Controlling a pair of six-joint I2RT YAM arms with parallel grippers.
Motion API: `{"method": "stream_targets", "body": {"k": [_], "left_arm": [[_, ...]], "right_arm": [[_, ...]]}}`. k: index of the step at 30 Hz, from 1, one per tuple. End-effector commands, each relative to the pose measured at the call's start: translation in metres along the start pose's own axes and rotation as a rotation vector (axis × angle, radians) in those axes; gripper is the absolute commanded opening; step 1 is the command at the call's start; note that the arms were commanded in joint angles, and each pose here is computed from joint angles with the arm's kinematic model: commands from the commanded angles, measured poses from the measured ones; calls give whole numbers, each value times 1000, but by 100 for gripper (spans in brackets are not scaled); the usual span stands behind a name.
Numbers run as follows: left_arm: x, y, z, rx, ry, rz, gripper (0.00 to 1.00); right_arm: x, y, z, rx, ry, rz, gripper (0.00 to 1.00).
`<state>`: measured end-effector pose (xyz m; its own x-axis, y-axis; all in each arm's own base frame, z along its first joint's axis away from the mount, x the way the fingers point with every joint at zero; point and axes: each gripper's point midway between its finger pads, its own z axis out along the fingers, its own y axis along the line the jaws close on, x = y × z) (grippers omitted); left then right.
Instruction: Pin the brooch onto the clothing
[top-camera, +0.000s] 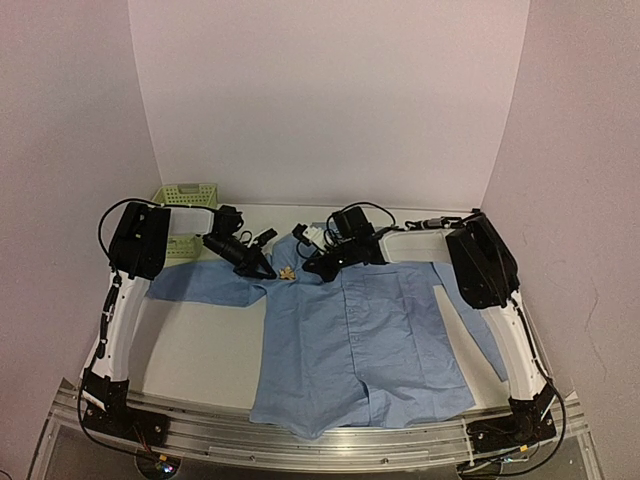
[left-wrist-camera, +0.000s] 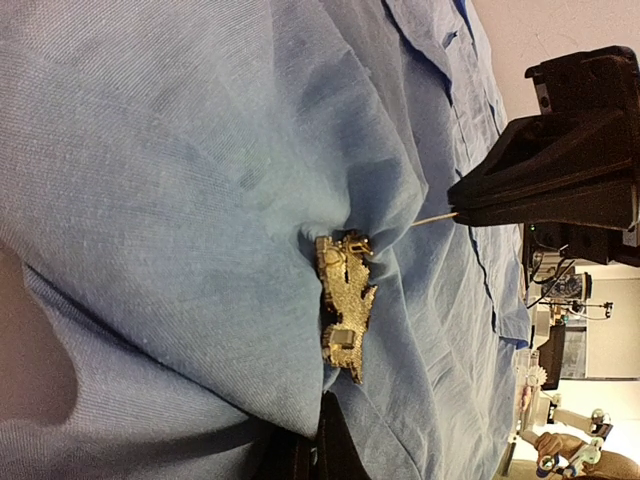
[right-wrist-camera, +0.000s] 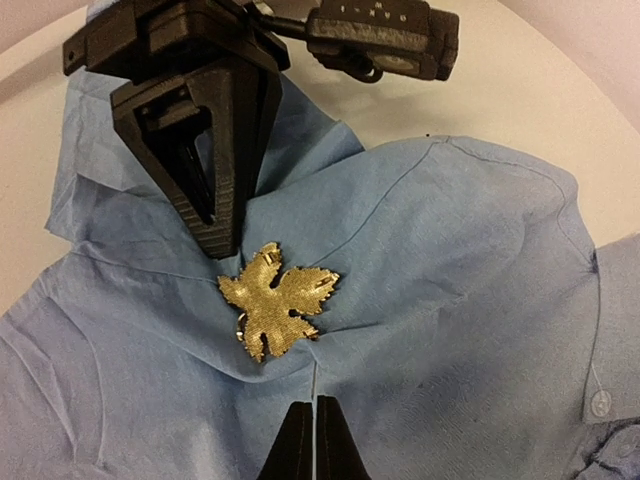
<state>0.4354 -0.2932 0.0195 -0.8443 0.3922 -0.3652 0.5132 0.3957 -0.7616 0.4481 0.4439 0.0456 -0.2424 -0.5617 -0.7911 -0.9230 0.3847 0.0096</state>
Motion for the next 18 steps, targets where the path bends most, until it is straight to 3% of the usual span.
{"method": "stream_targets", "body": {"k": [1, 10, 18], "left_arm": [[-10, -5, -13, -40, -26, 31, 0], [-9, -3, -11, -50, -26, 28, 0], [-10, -5, -13, -54, -28, 33, 0]], "right_arm": [[4, 0, 17, -16, 0, 10, 1], [-10, 6, 26, -65, -44, 27, 1], [-25, 2, 13, -42, -71, 40, 7]]}}
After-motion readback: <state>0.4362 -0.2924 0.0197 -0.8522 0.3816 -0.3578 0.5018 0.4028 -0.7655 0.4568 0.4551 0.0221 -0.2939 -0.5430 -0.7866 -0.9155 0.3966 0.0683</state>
